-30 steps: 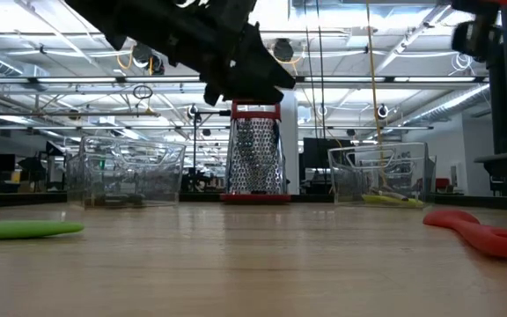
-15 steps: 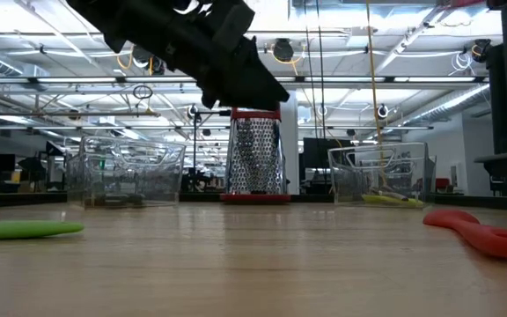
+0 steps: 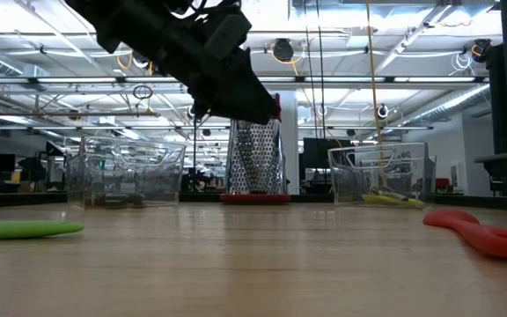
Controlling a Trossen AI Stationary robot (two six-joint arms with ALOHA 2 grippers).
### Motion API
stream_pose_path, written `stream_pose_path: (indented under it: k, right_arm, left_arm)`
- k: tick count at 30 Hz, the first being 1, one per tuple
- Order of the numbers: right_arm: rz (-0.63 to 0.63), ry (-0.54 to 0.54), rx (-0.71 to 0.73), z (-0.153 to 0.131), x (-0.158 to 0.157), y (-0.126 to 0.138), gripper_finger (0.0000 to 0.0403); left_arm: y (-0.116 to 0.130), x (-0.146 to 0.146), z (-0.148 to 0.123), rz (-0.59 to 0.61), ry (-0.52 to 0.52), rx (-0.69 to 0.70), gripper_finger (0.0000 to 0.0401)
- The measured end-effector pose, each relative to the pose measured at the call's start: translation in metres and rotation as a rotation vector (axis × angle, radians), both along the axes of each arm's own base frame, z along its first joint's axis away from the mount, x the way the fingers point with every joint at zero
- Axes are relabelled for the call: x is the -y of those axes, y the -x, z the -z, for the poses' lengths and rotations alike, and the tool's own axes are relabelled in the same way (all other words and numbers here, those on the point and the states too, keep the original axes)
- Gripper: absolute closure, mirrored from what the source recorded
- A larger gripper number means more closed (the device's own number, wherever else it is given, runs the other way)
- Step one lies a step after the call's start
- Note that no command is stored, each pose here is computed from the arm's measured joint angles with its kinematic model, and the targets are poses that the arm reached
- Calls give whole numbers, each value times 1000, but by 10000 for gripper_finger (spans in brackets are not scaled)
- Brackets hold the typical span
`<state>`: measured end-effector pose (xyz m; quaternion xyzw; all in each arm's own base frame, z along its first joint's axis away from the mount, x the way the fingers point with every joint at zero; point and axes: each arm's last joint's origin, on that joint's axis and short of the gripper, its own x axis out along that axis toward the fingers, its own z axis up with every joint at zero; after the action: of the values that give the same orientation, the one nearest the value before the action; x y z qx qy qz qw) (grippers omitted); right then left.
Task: Pick & Place Kitchen Items
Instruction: Put the red spatula into the bottom right transparent bin
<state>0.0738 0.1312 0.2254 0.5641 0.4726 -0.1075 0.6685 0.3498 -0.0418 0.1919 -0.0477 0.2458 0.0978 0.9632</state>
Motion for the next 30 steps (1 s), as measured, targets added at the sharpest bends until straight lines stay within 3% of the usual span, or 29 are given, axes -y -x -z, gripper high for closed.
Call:
stream_pose_path:
  k: [13,18,30]
  right_arm:
    - [56,60,-196,30,-30,7,394]
    - [55,79,-255,38,-36,4,394]
    - [68,96,-274,47,-43,0,382]
  left_arm:
    - [0,3,-1,0,23,19,203]
    - [-3,6,-6,61,24,71,203]
    - [-5,9,-10,131,47,108,203]
